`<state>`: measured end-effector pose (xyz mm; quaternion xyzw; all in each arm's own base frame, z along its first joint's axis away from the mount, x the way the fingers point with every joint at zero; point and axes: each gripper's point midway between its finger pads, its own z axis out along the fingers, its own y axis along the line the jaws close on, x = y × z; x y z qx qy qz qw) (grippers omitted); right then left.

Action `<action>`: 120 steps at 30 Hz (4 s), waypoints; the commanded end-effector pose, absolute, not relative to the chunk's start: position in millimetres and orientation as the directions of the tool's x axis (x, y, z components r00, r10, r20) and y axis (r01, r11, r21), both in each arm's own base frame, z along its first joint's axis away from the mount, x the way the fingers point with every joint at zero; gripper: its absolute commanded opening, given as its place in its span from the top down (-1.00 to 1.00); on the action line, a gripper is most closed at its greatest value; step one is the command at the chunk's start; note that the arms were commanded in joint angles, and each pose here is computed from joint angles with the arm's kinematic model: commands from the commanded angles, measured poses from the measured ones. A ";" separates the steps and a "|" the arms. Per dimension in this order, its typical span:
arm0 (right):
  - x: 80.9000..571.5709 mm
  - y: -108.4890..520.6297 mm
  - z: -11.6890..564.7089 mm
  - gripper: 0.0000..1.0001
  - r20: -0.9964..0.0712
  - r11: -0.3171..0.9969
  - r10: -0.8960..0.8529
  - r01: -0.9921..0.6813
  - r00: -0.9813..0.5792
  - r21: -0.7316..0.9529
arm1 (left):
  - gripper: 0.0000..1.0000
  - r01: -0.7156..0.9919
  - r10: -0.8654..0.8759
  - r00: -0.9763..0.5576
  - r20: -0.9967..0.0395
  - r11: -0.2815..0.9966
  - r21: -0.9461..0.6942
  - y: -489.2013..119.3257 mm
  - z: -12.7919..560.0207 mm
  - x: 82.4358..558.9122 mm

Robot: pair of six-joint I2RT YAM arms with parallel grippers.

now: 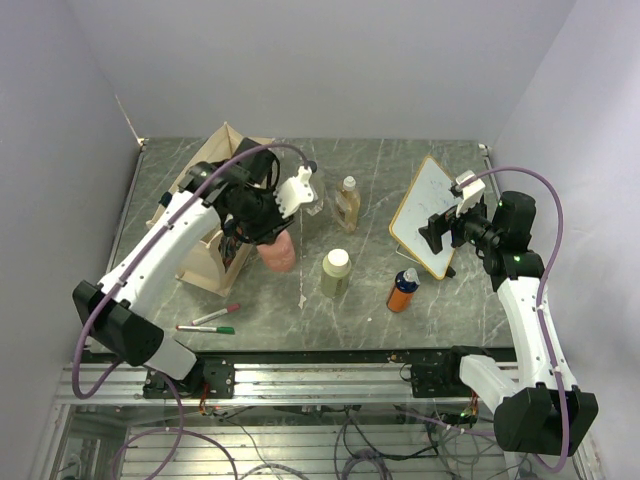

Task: Place the personal care products into the canvas bag
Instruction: Pick up the care product from the center of the board, then place the care product in the canvas bag.

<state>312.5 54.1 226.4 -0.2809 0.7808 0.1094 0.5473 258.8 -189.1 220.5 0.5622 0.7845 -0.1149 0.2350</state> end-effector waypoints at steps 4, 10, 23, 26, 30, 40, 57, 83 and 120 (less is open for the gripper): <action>312.2 54.3 222.2 -0.99 -0.913 0.814 -0.326 -0.563 -0.243 -0.141 | 0.86 0.901 0.698 -0.145 -0.702 0.386 0.198 -207.6 323.1 267.6; 311.9 53.4 223.3 -0.99 -0.914 0.815 -0.331 -0.559 -0.236 -0.150 | 0.86 0.811 0.580 -0.143 -0.802 0.534 0.241 -208.4 373.3 287.1; 312.3 52.3 222.9 -0.99 -0.912 0.817 -0.333 -0.556 -0.239 -0.153 | 0.86 0.610 0.318 -0.130 -0.939 0.772 0.177 -157.2 466.4 316.4; 312.3 52.2 222.8 -0.99 -0.912 0.817 -0.334 -0.556 -0.238 -0.154 | 0.86 0.544 0.280 -0.142 -0.950 0.824 0.161 -138.6 475.2 325.0; 312.1 52.6 222.9 -0.99 -0.912 0.816 -0.335 -0.558 -0.238 -0.154 | 0.86 0.459 0.241 -0.171 -0.956 0.878 0.139 -114.1 472.7 343.0; 310.4 53.2 224.5 -0.99 -0.913 0.813 -0.338 -0.560 -0.230 -0.160 | 0.86 0.364 0.250 -0.250 -0.936 0.919 0.148 -92.6 429.9 397.5; 311.2 52.3 220.9 -0.99 -0.907 0.811 -0.347 -0.561 -0.237 -0.164 | 0.86 0.297 0.321 -0.375 -0.870 0.930 0.215 -84.6 322.6 485.7; 311.1 51.8 217.2 -0.99 -0.902 0.809 -0.356 -0.563 -0.243 -0.167 | 0.86 0.281 0.251 -0.514 -0.820 0.953 0.116 -73.3 215.7 523.0; 310.4 52.2 217.2 -0.99 -0.902 0.806 -0.360 -0.567 -0.239 -0.171 | -0.63 0.297 0.279 -0.579 -0.766 0.947 0.121 -66.3 189.6 501.6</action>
